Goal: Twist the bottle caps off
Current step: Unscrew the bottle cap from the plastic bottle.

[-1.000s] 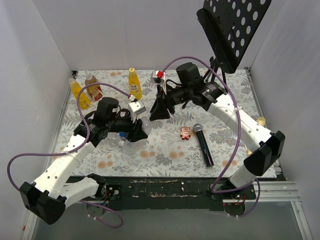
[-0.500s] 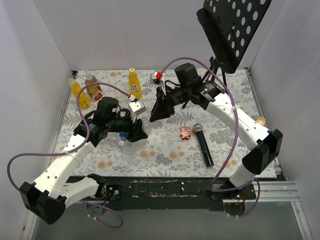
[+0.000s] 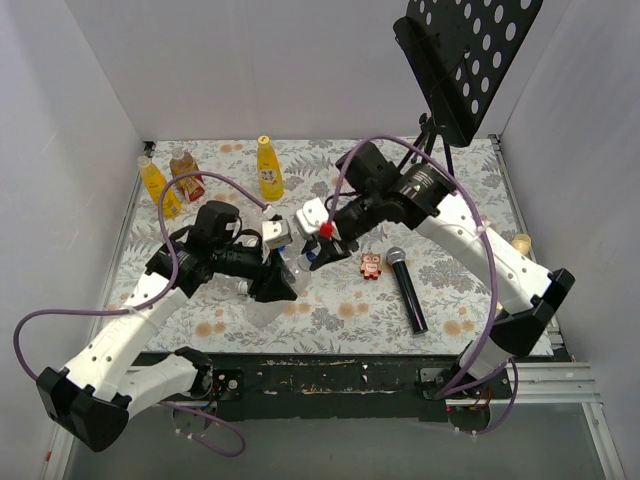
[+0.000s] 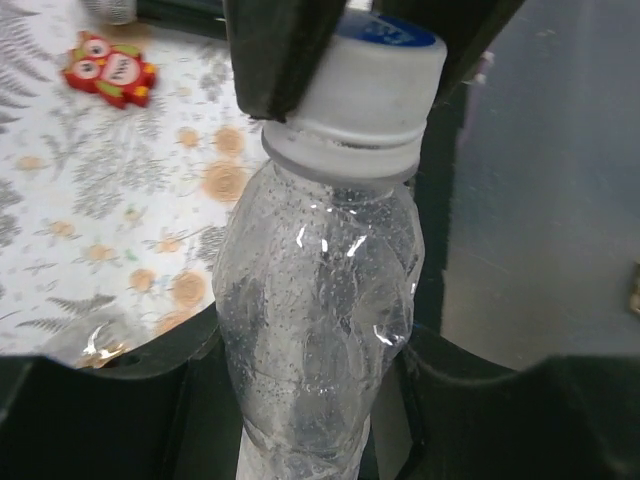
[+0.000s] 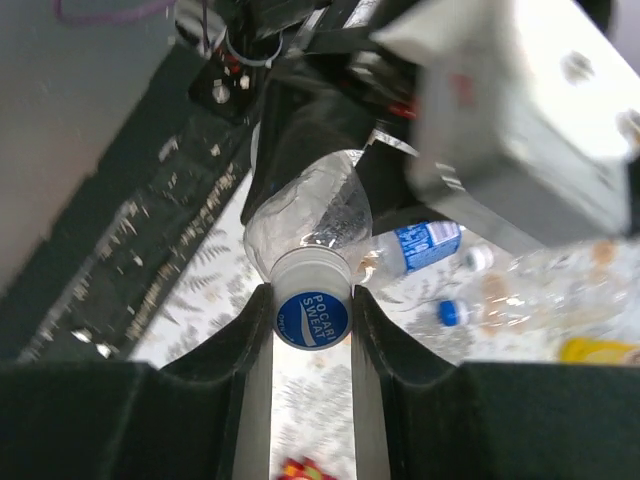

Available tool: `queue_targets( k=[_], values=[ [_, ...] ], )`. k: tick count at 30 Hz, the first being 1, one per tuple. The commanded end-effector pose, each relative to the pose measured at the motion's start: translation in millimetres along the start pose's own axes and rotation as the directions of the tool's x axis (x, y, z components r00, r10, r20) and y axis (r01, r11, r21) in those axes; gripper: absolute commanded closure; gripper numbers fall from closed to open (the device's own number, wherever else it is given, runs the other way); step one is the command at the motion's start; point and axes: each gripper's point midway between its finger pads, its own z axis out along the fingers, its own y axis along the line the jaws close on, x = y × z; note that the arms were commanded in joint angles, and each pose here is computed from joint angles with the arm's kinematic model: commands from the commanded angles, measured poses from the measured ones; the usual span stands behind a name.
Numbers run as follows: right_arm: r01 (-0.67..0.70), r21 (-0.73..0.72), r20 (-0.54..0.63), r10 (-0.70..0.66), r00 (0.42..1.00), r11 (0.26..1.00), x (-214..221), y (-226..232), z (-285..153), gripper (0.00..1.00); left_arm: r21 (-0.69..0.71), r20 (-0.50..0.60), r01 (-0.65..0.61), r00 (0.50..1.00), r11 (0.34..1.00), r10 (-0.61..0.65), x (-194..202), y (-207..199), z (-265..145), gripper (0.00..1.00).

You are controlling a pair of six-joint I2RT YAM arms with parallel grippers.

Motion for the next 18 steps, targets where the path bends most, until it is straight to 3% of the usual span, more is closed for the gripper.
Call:
queue_targets(
  k=[1,4,8,11,12,13,16,17,18],
  values=[
    [0.415,-0.219,0.075,-0.409,0.909,0.883,-19,87,1,0.99,0.088,0.039,-0.024,0.999,0.996,0.020,-15,-9,2,1.00],
    [0.528,-0.268,0.036,-0.539,0.842,0.806,-11,105,10,0.99,0.128,0.026,-0.011,1.000,0.992,0.008,-15,-11,6,1.00],
    [0.564,-0.293,-0.042,-0.599,0.799,0.772,6,103,15,0.99,0.137,0.021,-0.009,1.000,0.990,0.007,-16,-10,8,1.00],
    [0.531,-0.230,-0.051,-0.555,0.830,0.815,-2,94,17,0.99,0.116,0.015,-0.009,1.000,0.993,0.007,-15,-6,8,1.00],
    [0.459,-0.194,-0.060,-0.478,0.876,0.867,-7,91,19,0.95,0.110,0.013,-0.008,1.000,0.994,0.007,-14,-6,9,1.00],
    [0.380,-0.117,-0.062,-0.388,0.919,0.918,-17,80,21,0.86,0.100,0.008,-0.006,1.000,0.995,0.005,-12,-4,9,1.00],
    [0.207,-0.013,0.029,-0.207,0.978,0.978,-41,63,14,0.43,0.062,-0.011,0.002,1.000,0.998,-0.002,-7,1,12,1.00],
    [0.135,0.004,0.069,-0.135,0.989,0.991,-47,59,9,0.35,0.047,-0.014,0.003,1.000,0.999,-0.002,-6,3,13,1.00],
    [0.099,0.007,0.104,-0.099,0.990,0.995,-51,57,4,0.32,0.041,-0.018,0.003,1.000,0.999,-0.002,-4,4,14,1.00]
  ],
)
